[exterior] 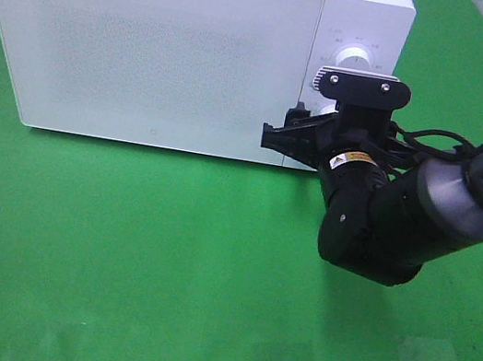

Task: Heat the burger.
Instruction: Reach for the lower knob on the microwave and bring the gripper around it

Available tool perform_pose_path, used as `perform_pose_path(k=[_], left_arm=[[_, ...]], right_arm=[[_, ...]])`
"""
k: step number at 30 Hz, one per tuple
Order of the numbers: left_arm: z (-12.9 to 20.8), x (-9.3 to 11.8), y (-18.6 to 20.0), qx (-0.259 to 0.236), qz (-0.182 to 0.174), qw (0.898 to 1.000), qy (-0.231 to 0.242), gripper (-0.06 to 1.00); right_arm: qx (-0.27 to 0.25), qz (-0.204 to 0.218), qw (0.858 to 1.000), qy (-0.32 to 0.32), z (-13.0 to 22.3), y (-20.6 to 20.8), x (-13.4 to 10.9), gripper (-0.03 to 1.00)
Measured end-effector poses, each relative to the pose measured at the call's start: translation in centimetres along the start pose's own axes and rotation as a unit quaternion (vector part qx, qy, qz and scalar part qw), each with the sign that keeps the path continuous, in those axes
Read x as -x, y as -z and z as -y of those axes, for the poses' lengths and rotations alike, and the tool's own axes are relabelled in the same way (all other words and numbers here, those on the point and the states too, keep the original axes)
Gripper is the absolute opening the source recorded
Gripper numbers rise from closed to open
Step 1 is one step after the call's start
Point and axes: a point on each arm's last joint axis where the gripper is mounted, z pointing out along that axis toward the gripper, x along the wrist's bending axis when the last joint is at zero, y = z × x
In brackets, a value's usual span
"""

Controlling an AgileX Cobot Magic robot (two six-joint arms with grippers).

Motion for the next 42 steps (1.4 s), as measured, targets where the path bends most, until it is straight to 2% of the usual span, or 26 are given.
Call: perform_pose_path(k=[11, 20, 23, 24, 25, 27, 38, 42], left_arm=[[0.0, 0.0, 0.0, 0.0, 0.0, 1.0, 0.0, 0.84], [0.0, 0.0, 0.0, 0.0, 0.0, 1.0, 0.0, 0.84], [0.0, 0.0, 0.0, 0.0, 0.0, 1.0, 0.0, 0.84], [0.0, 0.0, 0.0, 0.0, 0.0, 1.0, 0.0, 0.84], [0.0, 0.0, 0.0, 0.0, 0.0, 1.0, 0.0, 0.84], [0.0, 0.0, 0.0, 0.0, 0.0, 1.0, 0.0, 0.84], [0.0, 0.0, 0.0, 0.0, 0.0, 1.0, 0.0, 0.84], [0.0, 0.0, 0.0, 0.0, 0.0, 1.0, 0.0, 0.84]], right_arm=[[-0.008, 0.005, 1.0, -0.004, -0.01, -0.5, 0.32, 0.71], [-0.018, 0.005, 1.0, -0.005, 0.17, -0.55, 0.39, 0.63], [-0.018, 0.005, 1.0, -0.005, 0.17, -0.55, 0.39, 0.58], [-0.018, 0.006, 1.0, -0.006, 0.17, -0.55, 0.41, 0.51], [-0.018, 0.006, 1.0, -0.006, 0.17, -0.55, 0.41, 0.51], [-0.017, 0.011, 1.0, -0.008, 0.15, -0.56, 0.52, 0.42], [-0.014, 0.008, 1.0, -0.006, 0.12, -0.57, 0.49, 0.42], [-0.012, 0.008, 0.999, -0.034, 0.15, -0.58, 0.47, 0.42]])
